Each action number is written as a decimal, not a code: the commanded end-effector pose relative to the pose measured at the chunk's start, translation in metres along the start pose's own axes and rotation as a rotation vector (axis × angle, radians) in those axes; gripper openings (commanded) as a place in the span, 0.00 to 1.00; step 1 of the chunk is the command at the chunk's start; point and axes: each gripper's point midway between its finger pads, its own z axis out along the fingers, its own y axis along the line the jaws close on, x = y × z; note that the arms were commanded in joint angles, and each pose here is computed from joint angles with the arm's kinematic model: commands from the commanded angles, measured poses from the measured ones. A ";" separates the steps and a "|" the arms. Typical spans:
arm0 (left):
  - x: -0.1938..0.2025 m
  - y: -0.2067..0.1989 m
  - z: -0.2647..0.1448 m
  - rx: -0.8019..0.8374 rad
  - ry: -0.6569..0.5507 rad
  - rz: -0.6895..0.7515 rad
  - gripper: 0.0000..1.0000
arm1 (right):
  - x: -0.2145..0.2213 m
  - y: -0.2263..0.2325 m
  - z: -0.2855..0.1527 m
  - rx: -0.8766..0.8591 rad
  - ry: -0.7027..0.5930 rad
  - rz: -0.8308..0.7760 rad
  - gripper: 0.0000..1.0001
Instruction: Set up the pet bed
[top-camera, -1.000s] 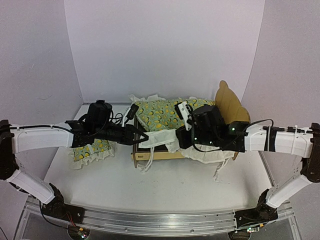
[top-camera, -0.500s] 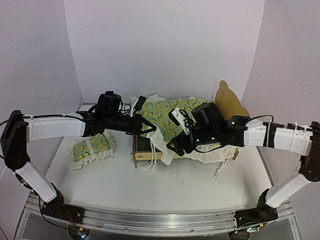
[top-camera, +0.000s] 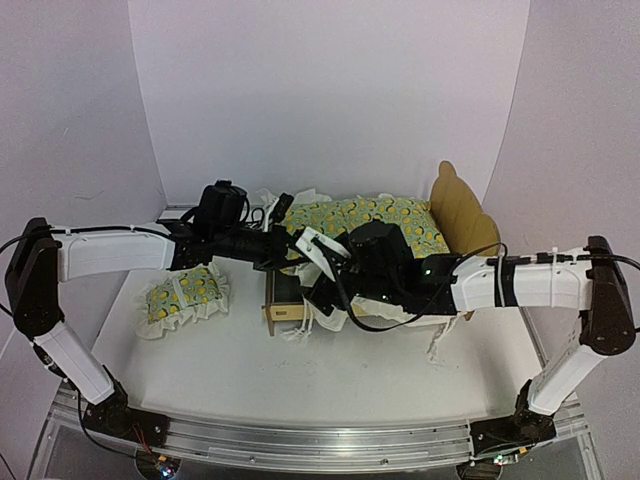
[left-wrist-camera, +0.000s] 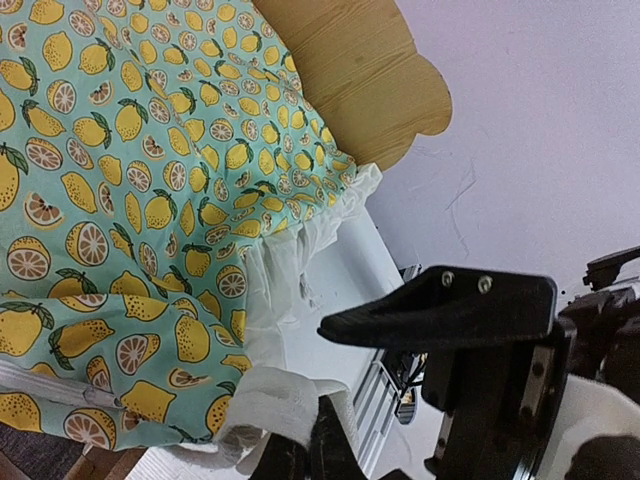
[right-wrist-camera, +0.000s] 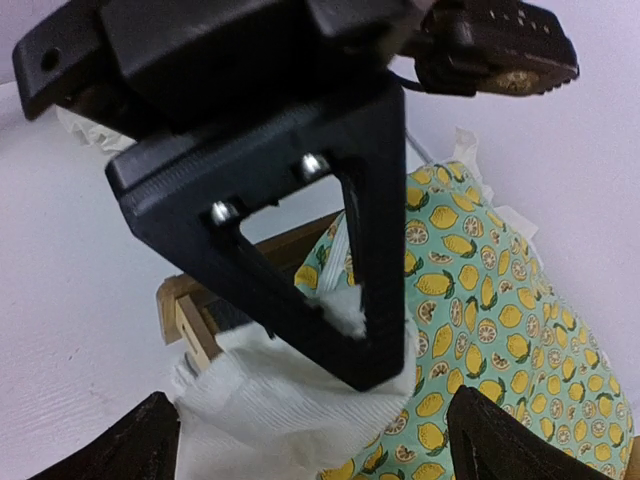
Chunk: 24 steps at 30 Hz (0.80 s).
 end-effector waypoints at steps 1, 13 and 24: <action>-0.030 -0.022 -0.008 0.025 -0.073 0.029 0.00 | -0.036 -0.039 -0.005 0.316 -0.134 0.041 0.94; -0.024 -0.019 -0.034 -0.024 -0.103 0.157 0.61 | -0.021 -0.046 -0.005 0.004 -0.146 0.342 0.00; 0.042 0.013 -0.017 -0.103 -0.115 0.375 0.30 | -0.016 -0.050 -0.003 -0.283 -0.151 0.542 0.00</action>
